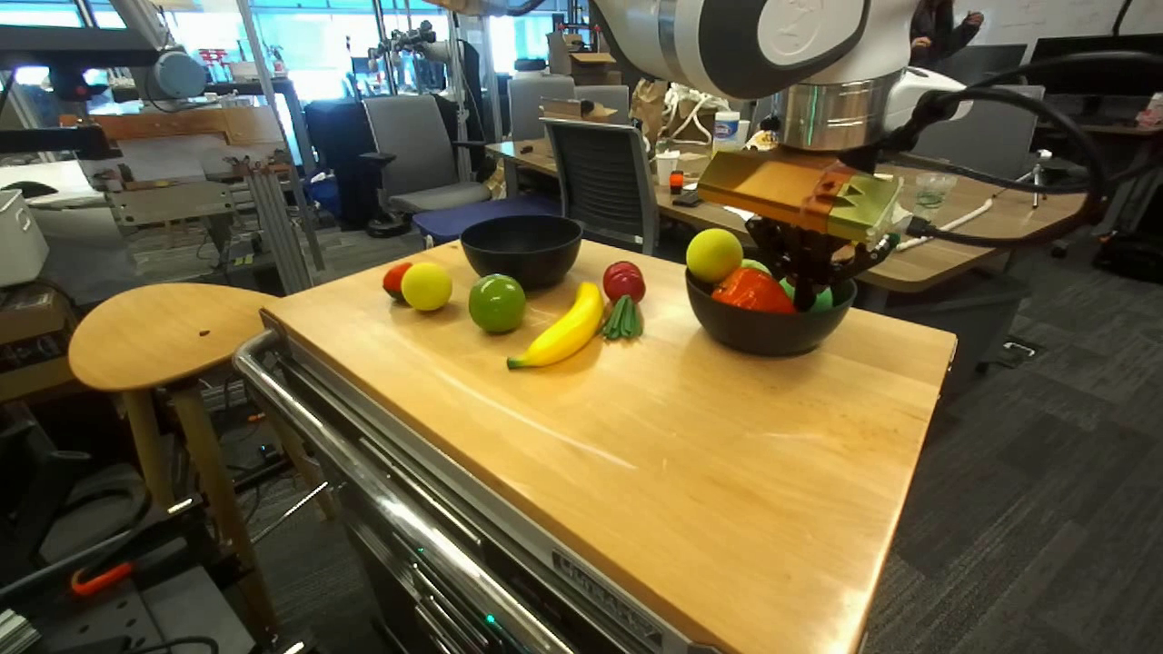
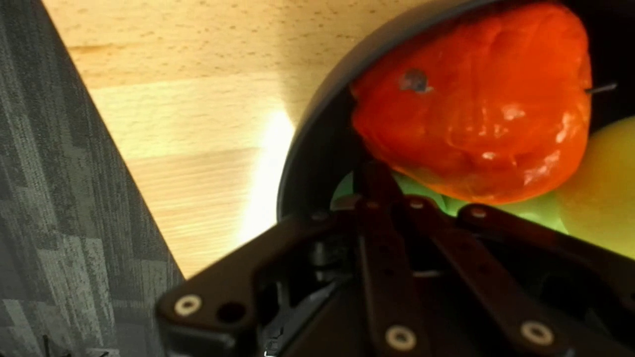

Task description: Remove the fruits and vegetables from the two black bowls

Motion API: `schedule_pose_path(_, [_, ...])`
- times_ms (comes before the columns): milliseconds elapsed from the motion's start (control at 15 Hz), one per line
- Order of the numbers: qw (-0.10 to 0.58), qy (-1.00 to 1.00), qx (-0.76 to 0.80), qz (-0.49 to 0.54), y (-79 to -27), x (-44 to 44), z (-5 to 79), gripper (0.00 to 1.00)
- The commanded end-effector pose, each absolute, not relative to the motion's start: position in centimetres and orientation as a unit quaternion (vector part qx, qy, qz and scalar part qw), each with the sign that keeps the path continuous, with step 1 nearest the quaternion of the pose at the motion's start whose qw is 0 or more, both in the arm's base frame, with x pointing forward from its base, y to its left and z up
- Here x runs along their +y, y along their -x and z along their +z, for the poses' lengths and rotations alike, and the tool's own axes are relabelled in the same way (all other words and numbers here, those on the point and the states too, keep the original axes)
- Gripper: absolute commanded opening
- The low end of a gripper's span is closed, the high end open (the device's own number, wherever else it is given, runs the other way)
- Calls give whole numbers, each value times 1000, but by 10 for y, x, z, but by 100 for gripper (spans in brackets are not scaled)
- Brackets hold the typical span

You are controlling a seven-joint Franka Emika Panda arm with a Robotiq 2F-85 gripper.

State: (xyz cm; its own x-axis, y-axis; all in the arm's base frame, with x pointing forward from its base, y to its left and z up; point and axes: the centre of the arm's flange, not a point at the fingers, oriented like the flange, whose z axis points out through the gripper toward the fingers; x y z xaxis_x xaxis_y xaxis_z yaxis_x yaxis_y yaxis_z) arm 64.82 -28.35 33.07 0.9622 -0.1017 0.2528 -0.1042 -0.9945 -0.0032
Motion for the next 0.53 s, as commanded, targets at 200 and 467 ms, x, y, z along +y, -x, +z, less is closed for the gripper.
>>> schedule_pose_path(200, [28, -988, 11, 153, -625, -263, 363, 24])
schedule_pose_path(467, [43, -980, 71, 182, -606, -250, 393, 50])
